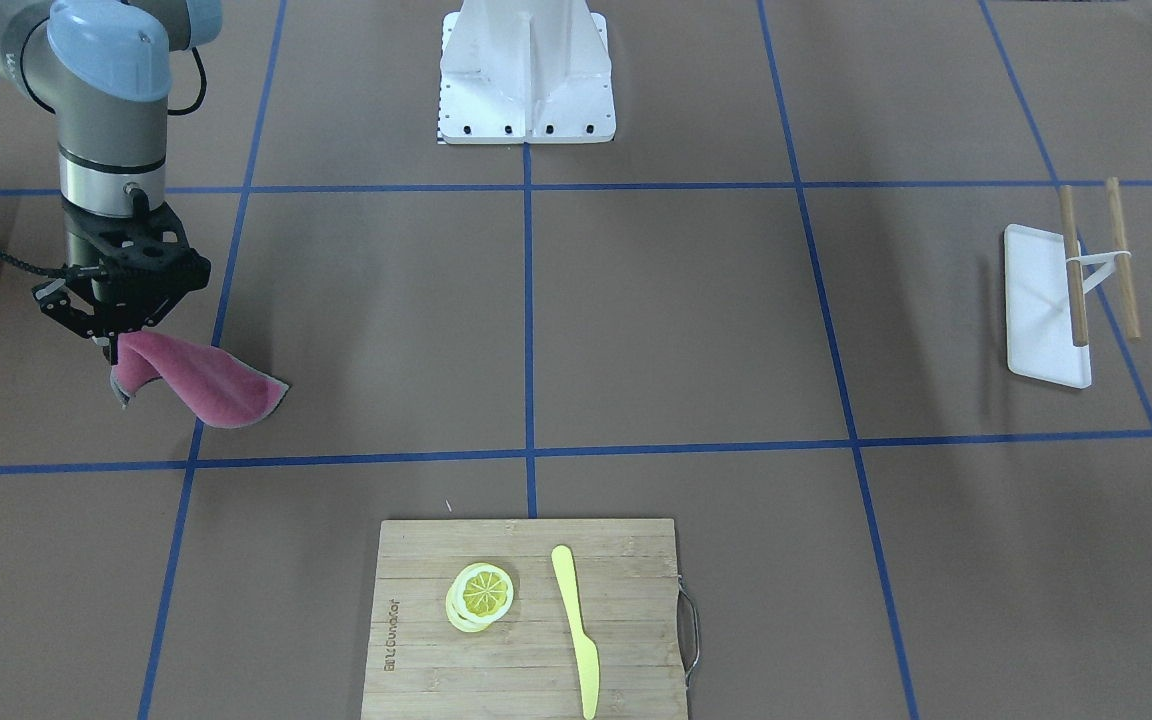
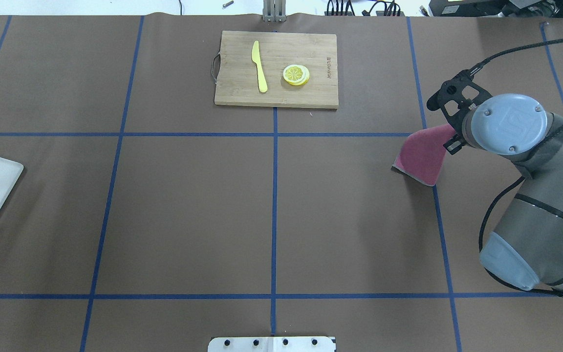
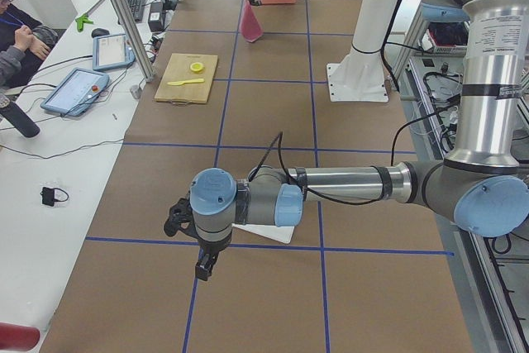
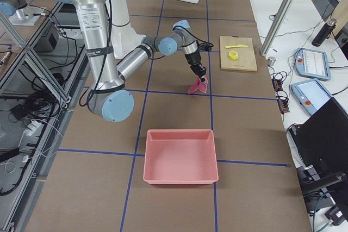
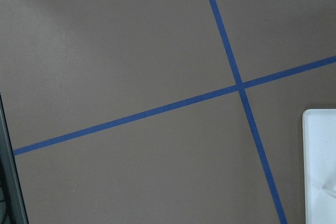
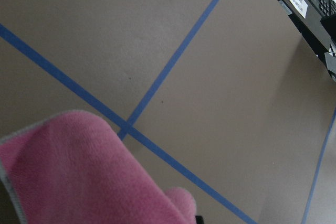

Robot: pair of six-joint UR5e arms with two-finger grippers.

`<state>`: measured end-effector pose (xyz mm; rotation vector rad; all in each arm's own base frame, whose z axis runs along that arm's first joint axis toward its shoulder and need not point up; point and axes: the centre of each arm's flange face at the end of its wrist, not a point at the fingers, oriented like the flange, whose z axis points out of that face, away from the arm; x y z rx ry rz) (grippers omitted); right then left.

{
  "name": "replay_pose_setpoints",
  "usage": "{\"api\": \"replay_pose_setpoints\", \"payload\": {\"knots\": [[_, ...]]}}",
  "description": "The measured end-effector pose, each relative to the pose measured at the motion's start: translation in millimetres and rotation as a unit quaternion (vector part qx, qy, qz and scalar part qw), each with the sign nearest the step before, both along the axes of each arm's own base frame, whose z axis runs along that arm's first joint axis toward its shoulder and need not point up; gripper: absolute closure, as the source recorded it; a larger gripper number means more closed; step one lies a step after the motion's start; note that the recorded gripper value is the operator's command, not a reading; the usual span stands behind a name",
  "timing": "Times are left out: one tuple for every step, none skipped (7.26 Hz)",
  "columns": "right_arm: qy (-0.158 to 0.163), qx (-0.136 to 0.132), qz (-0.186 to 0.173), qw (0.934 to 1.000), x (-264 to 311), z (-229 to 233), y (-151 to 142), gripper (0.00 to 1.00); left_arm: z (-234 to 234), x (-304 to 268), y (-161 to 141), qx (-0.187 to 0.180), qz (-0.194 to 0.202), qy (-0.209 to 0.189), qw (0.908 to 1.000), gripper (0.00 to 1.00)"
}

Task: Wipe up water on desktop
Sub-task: 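Lower the pink cloth with the right gripper and wipe toward the table center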

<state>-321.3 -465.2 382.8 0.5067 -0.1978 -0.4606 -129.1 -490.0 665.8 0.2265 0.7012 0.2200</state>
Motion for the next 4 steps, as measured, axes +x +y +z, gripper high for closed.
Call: {"api": "replay_pose_setpoints", "payload": {"knots": [[0.02, -0.006, -0.001, 0.9998, -17.7, 13.8, -10.4, 1.0, 1.4, 0.2, 1.3, -0.001, 0.0, 0.0, 1.0, 0.01], [0.026, -0.01, -0.001, 0.9996, -43.0, 16.3, -21.4, 1.0, 3.6, 0.7, 3.5, -0.003, 0.0, 0.001, 1.0, 0.01], [0.024, -0.015, 0.002, 0.9996, -73.1, 11.8, -28.5, 1.0, 5.2, 1.0, 5.5, -0.004, 0.001, 0.002, 1.0, 0.01], [0.012, -0.018, 0.007, 0.9997, -101.2, -0.4, -28.2, 1.0, 6.0, 1.2, 6.5, -0.005, 0.001, 0.002, 1.0, 0.01]]}}
